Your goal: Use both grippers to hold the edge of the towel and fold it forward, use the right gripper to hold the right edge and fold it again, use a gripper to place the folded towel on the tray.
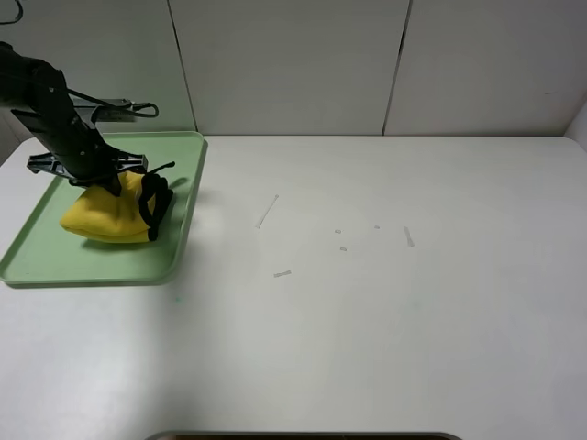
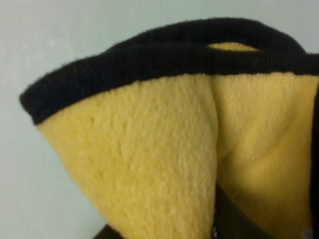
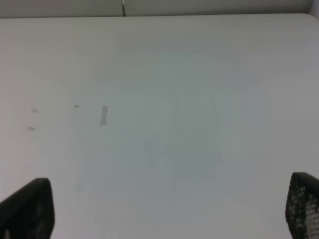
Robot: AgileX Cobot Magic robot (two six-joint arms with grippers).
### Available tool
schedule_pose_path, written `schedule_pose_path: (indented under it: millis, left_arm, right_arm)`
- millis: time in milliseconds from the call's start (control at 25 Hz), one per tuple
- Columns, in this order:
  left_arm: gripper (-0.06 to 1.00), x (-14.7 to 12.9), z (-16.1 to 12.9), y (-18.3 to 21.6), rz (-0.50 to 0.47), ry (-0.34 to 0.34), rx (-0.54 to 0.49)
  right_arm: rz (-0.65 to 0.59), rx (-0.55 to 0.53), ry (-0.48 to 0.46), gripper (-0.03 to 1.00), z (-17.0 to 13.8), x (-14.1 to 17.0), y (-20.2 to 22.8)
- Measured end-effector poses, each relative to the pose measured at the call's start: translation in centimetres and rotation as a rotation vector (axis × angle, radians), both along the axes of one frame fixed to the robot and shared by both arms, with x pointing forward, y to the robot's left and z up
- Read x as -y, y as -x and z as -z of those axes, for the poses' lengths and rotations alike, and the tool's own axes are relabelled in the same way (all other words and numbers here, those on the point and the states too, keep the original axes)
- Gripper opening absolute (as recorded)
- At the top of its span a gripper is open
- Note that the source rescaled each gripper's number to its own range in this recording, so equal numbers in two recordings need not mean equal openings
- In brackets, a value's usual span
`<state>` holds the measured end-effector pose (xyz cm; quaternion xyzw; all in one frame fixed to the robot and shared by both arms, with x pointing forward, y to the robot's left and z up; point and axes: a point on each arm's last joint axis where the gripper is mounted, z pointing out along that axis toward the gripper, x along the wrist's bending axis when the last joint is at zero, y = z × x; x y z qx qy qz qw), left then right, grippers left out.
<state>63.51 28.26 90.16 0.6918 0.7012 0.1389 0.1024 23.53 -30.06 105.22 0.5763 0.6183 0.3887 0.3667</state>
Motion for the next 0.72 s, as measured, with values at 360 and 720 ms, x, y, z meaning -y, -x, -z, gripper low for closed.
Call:
schedule_pose_path:
  millis: [360,720]
  left_arm:
    - [0.94,-0.1,0.1,0.1,0.004,-0.002,-0.009]
    - [1.0,-0.3,-3.7,1.3,-0.001,-0.026,-0.08]
  right_arm:
    - [0.0,0.0,0.0,1.0,0.0,0.0,0.0]
    - [0.0,0.0,0.0,1.0,0.0,0.0,0.0]
